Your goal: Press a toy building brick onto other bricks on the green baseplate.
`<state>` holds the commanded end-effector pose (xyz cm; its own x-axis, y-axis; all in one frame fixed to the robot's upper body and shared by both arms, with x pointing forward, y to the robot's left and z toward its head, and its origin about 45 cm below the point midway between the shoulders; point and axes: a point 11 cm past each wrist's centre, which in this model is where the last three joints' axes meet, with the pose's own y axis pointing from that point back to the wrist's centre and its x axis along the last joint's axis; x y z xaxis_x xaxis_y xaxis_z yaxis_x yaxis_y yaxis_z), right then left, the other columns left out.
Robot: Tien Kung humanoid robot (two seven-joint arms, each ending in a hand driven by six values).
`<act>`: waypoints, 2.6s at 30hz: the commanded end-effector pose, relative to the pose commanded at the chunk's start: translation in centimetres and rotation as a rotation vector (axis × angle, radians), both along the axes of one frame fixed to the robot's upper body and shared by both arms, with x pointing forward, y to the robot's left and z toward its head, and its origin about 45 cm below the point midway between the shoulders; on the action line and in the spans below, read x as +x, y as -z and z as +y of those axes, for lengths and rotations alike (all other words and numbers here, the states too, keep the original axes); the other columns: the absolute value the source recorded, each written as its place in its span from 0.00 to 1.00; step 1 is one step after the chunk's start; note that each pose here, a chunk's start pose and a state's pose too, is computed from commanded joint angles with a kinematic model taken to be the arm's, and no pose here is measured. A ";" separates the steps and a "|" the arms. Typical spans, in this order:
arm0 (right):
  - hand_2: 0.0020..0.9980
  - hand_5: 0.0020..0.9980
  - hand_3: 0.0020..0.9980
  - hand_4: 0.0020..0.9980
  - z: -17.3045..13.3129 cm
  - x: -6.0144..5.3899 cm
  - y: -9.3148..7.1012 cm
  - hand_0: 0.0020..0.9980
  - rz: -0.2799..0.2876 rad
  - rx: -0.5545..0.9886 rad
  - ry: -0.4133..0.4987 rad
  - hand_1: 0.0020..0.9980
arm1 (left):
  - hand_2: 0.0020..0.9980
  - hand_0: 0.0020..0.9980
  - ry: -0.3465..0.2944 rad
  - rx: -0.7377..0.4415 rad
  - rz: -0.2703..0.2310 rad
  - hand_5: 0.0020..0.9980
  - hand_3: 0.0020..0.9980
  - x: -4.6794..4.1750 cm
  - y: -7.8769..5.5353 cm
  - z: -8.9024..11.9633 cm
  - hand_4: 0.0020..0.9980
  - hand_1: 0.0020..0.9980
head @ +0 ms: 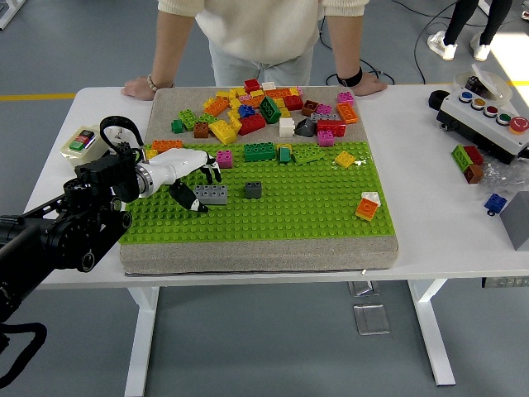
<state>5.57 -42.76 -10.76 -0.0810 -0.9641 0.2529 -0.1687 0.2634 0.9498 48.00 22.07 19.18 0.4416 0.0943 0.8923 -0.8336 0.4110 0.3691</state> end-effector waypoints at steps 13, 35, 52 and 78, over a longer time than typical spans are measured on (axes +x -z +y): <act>0.73 0.49 0.70 0.98 -0.1 0.0 0.0 0.76 0.000 -0.001 0.001 0.69 | 0.58 0.68 -0.006 -0.011 0.008 0.04 0.55 0.15 -0.1 0.0 0.86 0.64; 0.73 0.49 0.71 0.98 0.0 -0.1 0.0 0.76 0.002 -0.001 0.002 0.69 | 0.57 0.61 -0.008 -0.001 0.025 0.00 0.55 0.17 0.1 0.0 0.89 0.57; 0.73 0.49 0.70 0.98 0.0 -0.1 0.0 0.76 0.002 -0.002 0.000 0.69 | 0.56 0.58 -0.016 0.003 0.045 0.00 0.55 0.02 -0.1 0.0 0.90 0.56; 0.73 0.49 0.70 0.98 -0.1 -0.1 0.0 0.76 0.000 -0.002 0.005 0.69 | 0.54 0.59 0.009 -0.036 0.044 0.00 0.52 0.02 -0.5 -0.4 0.57 0.56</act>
<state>5.47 -42.83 -10.75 -0.0857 -0.9633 0.2545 -0.1678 0.2657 0.9493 48.02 21.64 19.71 0.4814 0.1220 0.8680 -0.8130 0.4321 0.3902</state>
